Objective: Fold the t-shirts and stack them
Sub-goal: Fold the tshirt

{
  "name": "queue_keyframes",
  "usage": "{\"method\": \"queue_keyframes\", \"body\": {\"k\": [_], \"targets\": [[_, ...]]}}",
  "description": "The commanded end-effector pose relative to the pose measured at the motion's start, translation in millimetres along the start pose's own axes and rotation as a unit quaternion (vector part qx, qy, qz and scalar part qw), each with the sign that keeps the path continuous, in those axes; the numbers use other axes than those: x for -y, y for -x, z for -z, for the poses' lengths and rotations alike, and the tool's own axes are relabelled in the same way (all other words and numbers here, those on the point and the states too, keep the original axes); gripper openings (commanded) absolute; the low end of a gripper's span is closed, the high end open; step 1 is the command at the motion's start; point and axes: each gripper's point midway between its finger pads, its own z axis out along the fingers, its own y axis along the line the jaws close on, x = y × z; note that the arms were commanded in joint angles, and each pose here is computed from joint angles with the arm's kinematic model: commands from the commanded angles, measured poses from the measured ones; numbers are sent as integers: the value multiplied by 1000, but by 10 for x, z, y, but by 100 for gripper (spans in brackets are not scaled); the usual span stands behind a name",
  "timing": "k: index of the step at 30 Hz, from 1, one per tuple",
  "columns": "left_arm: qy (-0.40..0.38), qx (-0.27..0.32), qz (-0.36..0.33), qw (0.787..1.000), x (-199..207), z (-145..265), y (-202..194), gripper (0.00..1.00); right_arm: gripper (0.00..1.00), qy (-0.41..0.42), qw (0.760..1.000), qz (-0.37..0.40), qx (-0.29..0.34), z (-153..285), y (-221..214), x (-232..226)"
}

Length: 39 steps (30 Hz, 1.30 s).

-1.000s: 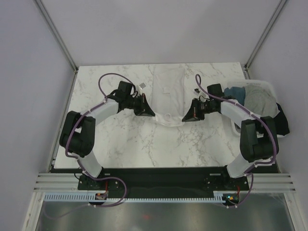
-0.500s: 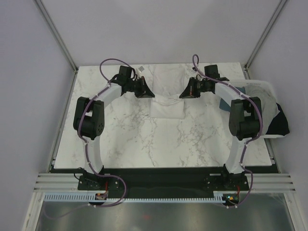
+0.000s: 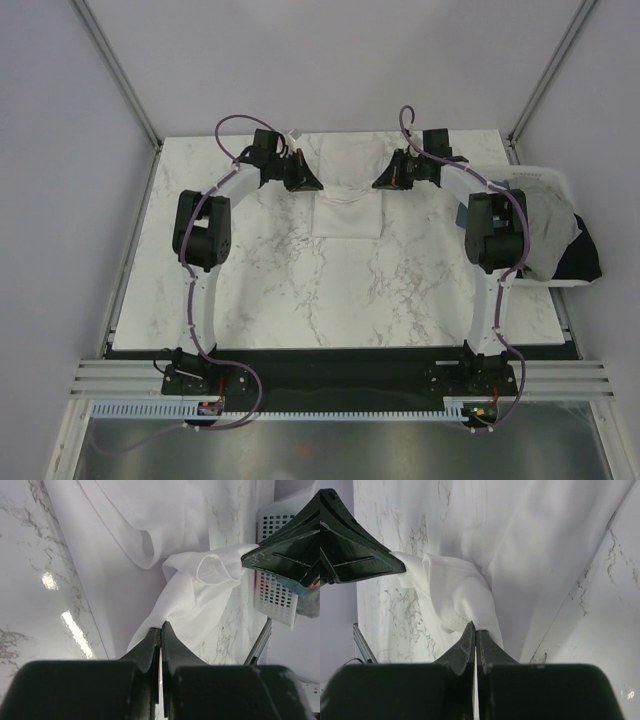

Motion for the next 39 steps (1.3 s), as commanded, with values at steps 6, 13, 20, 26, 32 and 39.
{"method": "queue_keyframes", "body": {"k": [6,13,20,26,32,39], "targets": [[-5,38,-57,998,64,-51,333,2,0,11,999,23,46,-67,316,-38],[-4,42,-62,997,20,-108,381,2,0,9,998,24,54,-93,362,-14],[5,46,-77,996,17,-74,444,38,27,3,997,28,69,-27,472,-11],[-26,49,-68,996,358,334,461,51,41,-1,994,65,93,296,508,-174],[-92,34,-68,993,820,596,56,51,41,52,994,61,77,380,340,-417],[-112,-40,-60,991,806,329,-602,52,39,92,993,52,42,193,137,-534]]}}
